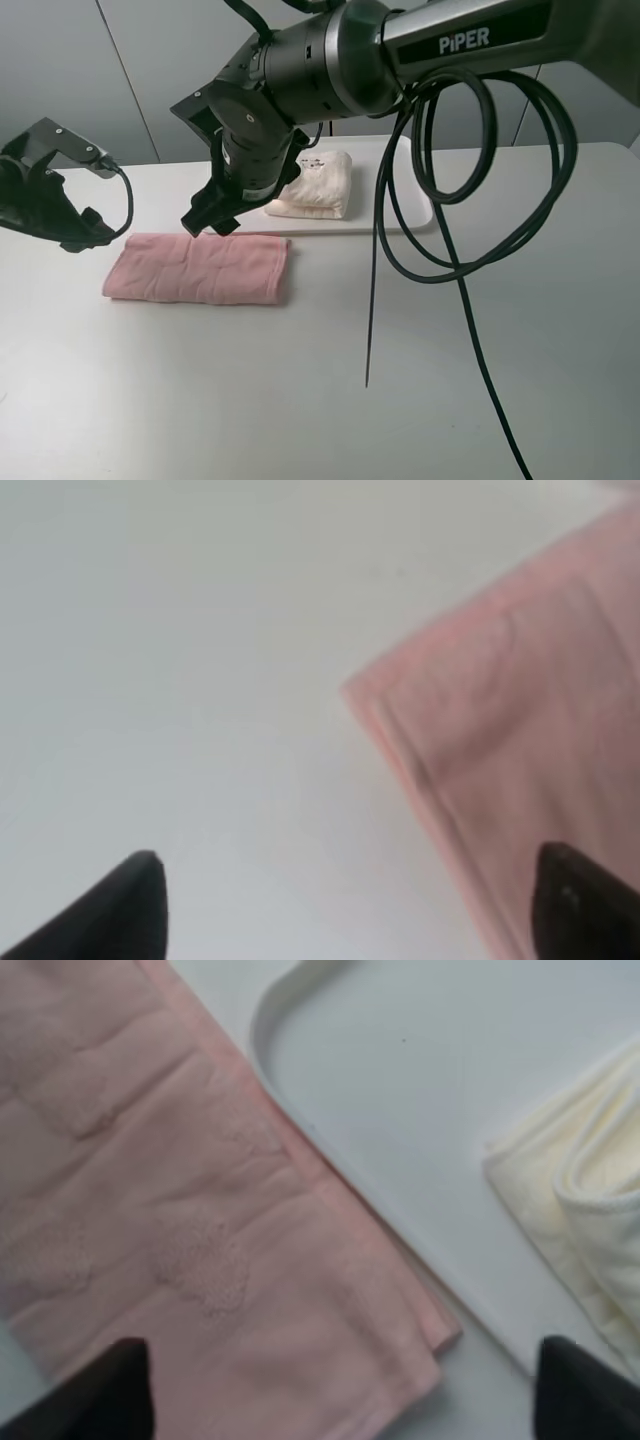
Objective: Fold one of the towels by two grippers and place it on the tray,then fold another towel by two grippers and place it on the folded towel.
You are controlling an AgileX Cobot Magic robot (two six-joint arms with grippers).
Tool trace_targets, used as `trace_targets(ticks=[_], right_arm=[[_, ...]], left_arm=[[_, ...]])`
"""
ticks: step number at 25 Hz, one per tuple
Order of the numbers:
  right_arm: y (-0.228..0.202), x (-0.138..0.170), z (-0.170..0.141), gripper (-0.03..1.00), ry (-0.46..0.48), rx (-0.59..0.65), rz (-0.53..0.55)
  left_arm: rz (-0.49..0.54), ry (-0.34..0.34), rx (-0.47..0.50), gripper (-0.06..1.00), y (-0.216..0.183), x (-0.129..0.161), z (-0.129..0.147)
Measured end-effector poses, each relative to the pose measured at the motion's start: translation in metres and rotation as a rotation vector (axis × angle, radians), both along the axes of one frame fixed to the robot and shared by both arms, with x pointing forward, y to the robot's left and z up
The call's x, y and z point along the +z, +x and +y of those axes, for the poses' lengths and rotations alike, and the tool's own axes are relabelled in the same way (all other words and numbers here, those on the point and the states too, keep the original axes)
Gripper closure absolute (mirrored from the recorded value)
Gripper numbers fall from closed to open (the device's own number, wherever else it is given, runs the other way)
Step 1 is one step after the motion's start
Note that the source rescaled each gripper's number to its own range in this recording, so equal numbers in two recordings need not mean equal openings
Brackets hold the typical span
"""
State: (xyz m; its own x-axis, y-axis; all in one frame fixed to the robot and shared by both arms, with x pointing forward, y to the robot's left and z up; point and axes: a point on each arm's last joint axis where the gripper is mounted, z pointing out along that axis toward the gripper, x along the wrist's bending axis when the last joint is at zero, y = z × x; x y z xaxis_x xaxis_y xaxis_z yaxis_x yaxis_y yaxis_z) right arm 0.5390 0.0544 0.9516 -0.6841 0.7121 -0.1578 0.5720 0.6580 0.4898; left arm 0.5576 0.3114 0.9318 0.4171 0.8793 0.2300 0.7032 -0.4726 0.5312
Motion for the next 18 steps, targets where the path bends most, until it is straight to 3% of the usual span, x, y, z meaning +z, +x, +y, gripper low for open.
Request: trace_targets(ticks=[2, 6, 11, 13, 18], right_arm=[[0.002, 0.000, -0.002, -0.01, 0.003, -0.017, -0.002], [0.012, -0.001, -0.014, -0.03, -0.005, -0.090, 0.028], [0.030, -0.007, -0.044, -0.03, 0.007, -0.205, 0.199], [0.035, -0.008, -0.056, -0.03, 0.009, -0.228, 0.264], [0.037, -0.009, -0.063, -0.03, -0.013, -0.215, 0.298]], left_arm=[[-0.022, -0.018, 0.022, -0.04, 0.006, 0.006, 0.000], [-0.015, -0.110, 0.084, -0.05, 0.018, 0.018, -0.003], [0.162, -0.263, 0.211, -0.05, 0.043, 0.013, -0.007], [0.273, -0.264, 0.273, -0.05, 0.052, 0.007, -0.005], [0.438, -0.176, 0.401, -0.05, 0.061, -0.006, 0.003]])
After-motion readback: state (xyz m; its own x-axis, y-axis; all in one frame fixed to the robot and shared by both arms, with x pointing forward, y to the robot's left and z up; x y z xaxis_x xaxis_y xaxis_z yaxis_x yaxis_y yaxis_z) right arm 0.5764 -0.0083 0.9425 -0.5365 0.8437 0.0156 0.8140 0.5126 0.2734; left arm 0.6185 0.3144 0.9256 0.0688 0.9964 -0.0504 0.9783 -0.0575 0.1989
